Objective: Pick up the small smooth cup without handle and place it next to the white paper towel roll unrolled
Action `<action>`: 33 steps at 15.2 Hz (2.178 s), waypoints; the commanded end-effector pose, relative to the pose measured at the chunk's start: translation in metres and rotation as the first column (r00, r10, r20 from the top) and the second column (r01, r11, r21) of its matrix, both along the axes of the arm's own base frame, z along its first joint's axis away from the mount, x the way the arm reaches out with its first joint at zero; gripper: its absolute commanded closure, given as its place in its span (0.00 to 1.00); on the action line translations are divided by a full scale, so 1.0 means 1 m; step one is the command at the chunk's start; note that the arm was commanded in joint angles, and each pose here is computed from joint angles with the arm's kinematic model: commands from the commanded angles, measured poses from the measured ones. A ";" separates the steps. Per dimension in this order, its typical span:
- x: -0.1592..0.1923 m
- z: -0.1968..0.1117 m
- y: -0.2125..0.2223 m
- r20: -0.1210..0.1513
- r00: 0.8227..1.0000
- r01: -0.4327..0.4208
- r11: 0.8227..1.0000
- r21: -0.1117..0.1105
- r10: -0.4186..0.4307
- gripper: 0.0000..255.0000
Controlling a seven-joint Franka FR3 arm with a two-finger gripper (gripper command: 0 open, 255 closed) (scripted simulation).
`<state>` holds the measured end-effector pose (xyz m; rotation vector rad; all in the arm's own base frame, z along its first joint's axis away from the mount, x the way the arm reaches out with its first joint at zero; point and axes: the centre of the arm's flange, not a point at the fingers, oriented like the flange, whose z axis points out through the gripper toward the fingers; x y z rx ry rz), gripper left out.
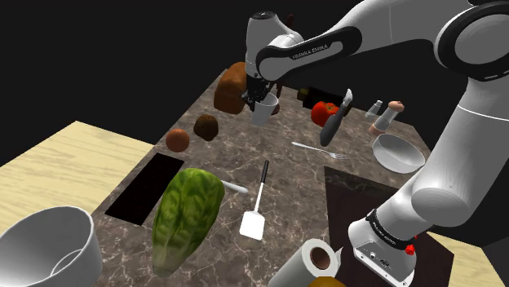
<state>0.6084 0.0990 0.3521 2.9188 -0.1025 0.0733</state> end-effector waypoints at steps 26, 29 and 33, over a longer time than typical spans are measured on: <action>0.000 0.137 0.000 0.000 1.000 0.000 1.000 0.000 0.000 1.00; 0.000 0.153 0.000 0.000 1.000 0.000 1.000 0.000 0.000 1.00; 0.000 0.174 0.000 0.000 1.000 0.000 1.000 0.000 0.000 1.00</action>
